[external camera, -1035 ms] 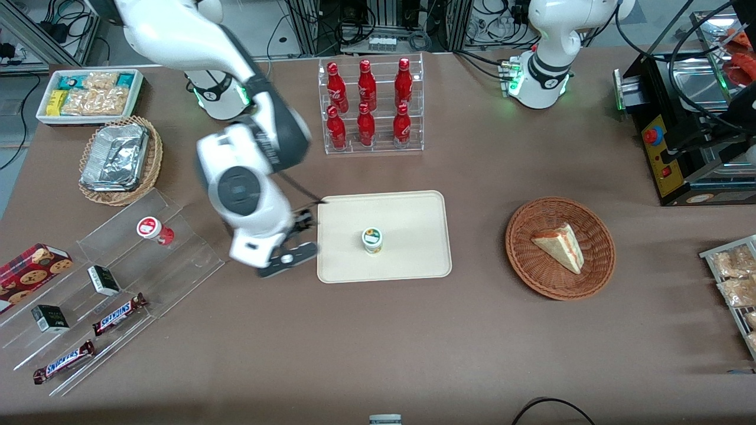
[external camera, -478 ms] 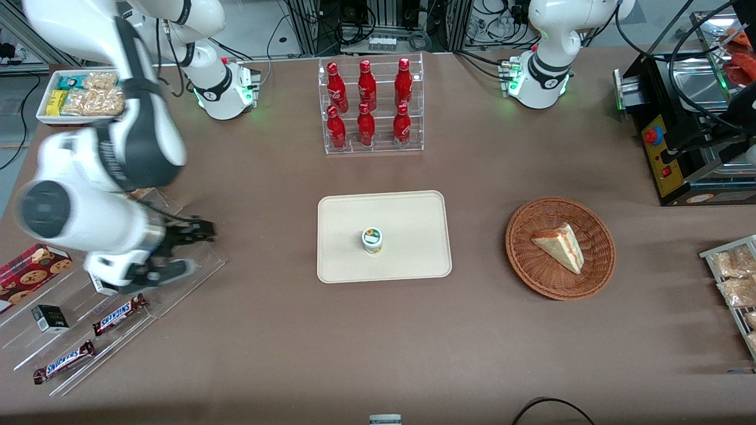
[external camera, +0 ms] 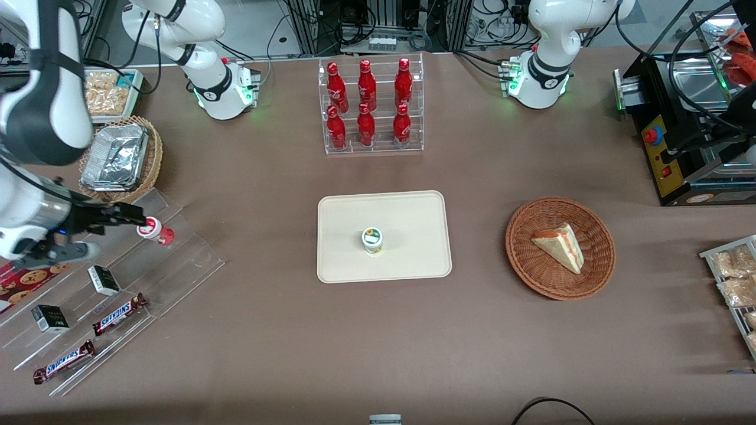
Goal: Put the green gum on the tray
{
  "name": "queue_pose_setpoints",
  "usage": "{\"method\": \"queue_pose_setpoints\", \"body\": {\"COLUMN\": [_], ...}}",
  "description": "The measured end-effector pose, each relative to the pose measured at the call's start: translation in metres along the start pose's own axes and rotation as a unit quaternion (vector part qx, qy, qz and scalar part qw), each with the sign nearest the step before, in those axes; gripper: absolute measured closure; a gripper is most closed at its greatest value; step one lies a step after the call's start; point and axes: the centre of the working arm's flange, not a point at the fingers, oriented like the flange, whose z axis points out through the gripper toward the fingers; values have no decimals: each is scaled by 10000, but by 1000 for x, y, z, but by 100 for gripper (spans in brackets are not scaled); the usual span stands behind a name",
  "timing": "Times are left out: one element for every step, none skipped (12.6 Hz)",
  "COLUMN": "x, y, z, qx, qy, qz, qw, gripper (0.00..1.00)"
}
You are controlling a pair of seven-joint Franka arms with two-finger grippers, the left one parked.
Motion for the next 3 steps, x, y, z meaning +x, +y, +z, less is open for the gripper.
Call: {"method": "queue_pose_setpoints", "body": {"x": [-11,-21,-31], "y": [7,11,13], "z": [-8,-16,-24], "qx": [30,64,89], "qy": [-59,-139,-201], "qz": [72,149,235], "qw": [10000,9998,9995], "gripper": [0,0,0]}}
